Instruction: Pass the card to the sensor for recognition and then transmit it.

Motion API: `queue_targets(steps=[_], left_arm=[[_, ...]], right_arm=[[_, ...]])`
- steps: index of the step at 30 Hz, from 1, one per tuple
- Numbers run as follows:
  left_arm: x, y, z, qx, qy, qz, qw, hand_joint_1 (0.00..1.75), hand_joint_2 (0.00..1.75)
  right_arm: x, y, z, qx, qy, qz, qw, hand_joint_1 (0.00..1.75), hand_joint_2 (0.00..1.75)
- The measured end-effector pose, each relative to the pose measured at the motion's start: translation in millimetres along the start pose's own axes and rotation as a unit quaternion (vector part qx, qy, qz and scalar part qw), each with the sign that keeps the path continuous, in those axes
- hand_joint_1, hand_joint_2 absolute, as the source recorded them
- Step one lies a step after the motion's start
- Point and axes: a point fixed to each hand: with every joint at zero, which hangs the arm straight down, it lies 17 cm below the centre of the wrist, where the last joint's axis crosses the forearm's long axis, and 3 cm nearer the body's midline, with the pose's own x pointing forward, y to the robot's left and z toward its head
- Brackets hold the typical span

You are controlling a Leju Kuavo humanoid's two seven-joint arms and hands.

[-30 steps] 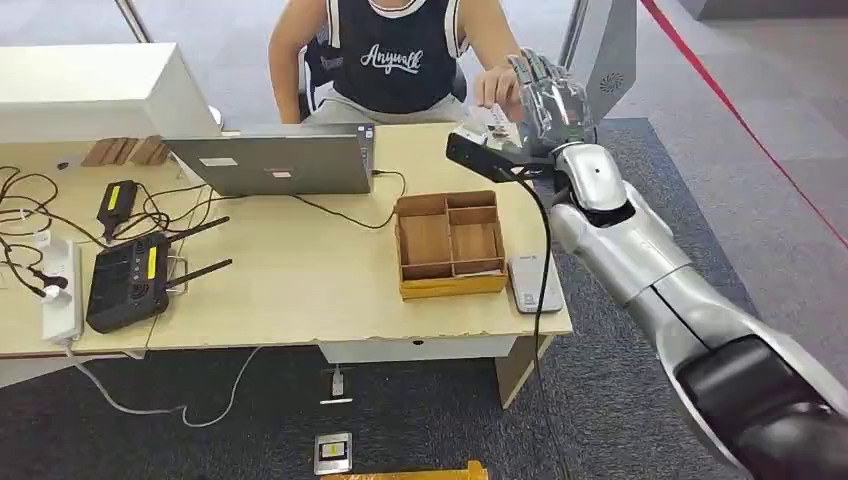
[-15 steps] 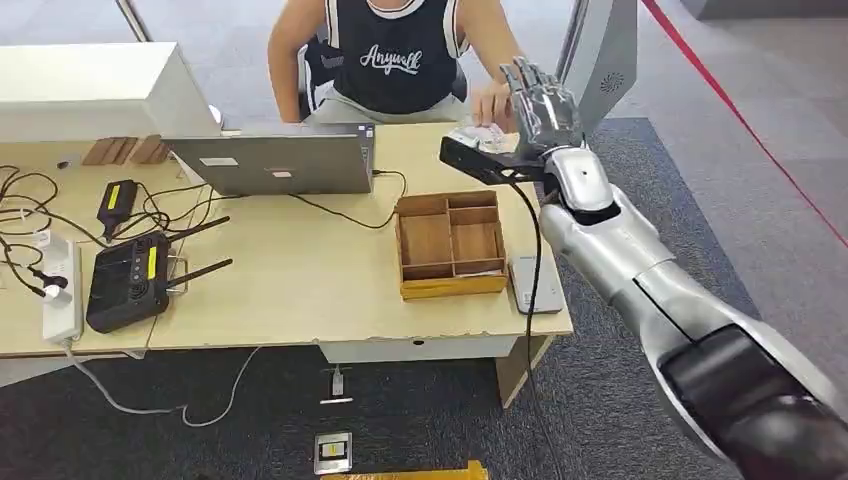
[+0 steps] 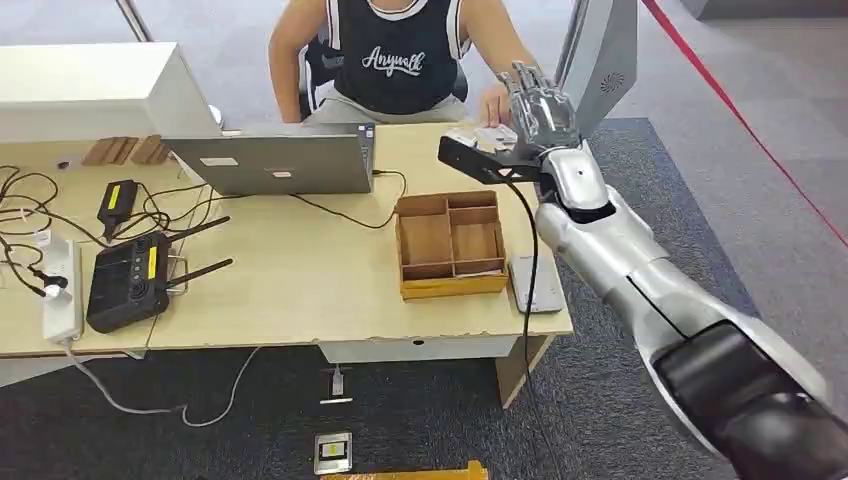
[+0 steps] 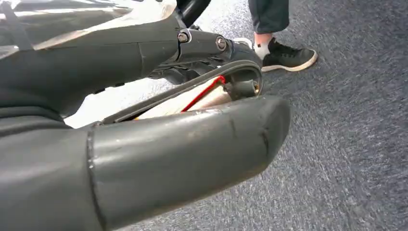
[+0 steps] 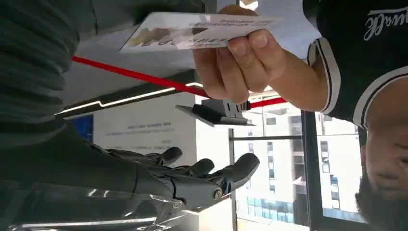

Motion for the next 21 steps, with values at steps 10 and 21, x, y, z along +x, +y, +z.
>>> queue_targets(steps=[10,21], left_arm=[[-0.4,-0.2,0.1,0.000,0.001,0.000,1.000,0.00,0.00],[-1.1,-0.4,0.2,0.000,0.002,0.001,1.000,0.00,0.00]], right_arm=[[2.6,3.0,0.4,0.003,0.000,-0.008,1.000,1.75,1.75],[5.3,4.4,0.6,0.003,0.000,-0.017,1.000,1.75,1.75]])
